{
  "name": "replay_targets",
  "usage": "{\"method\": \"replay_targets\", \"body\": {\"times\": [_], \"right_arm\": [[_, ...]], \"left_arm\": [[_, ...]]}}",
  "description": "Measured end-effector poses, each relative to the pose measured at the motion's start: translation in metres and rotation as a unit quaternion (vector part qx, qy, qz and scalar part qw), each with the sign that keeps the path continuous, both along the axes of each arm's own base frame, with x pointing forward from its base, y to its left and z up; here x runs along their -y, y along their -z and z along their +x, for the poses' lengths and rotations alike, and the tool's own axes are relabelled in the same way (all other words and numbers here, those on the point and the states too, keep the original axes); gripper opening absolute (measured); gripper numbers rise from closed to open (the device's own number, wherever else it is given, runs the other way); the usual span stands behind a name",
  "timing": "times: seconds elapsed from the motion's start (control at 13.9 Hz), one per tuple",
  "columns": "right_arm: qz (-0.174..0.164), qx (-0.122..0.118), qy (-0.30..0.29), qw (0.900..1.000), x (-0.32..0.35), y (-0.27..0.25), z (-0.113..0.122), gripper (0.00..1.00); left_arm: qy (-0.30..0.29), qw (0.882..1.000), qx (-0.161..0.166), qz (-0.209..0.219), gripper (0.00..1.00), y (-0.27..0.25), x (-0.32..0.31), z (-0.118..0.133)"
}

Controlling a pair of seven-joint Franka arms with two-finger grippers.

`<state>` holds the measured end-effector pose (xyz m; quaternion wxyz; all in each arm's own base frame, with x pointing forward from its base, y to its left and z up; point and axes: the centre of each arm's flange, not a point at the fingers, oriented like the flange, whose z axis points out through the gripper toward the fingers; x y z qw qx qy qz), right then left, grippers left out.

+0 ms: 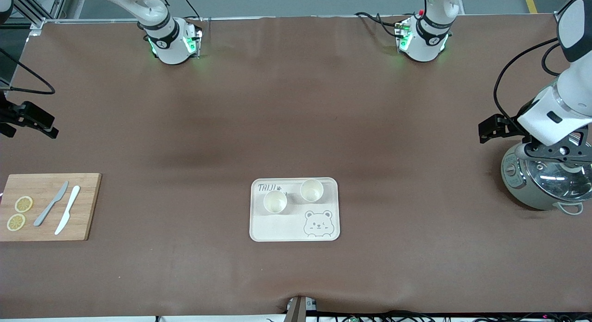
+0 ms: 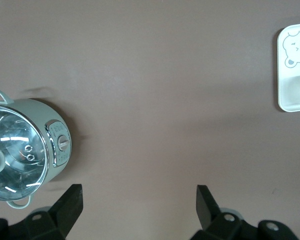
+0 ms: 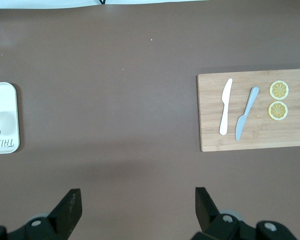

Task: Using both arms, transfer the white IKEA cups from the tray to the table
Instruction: 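Reach the left gripper down to a white cup on the tray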

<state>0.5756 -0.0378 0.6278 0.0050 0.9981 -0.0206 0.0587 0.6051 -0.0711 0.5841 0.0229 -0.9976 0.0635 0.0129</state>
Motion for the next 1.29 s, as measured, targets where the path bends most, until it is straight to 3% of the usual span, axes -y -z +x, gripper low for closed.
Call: {"method": "replay_targets", "body": {"times": [0.22,0.43,0.65,0.93,1.29], "right_arm": [[0.000,0.001,0.000,1.000,0.000,-0.001,0.000,1.00],[0.000,0.002,0.000,1.000,0.000,-0.002,0.000,1.00],[0.000,0.003,0.000,1.000,0.000,-0.003,0.000,1.00],[0.000,0.001,0.000,1.000,0.000,-0.001,0.001,1.00],[0.000,-0.001,0.000,1.000,0.000,0.002,0.003,1.00]], "left_arm": [[0.001,1.000,-0.004,0.000,1.00,0.001,0.000,-0.001],[0.012,0.999,-0.032,0.003,1.00,0.026,0.011,-0.004],[-0.014,0.999,-0.052,0.004,1.00,0.074,0.068,0.009],[-0.077,0.996,-0.028,-0.018,1.00,0.137,0.176,0.050],[-0.109,0.993,-0.020,-0.033,1.00,0.214,0.251,0.053]]}}
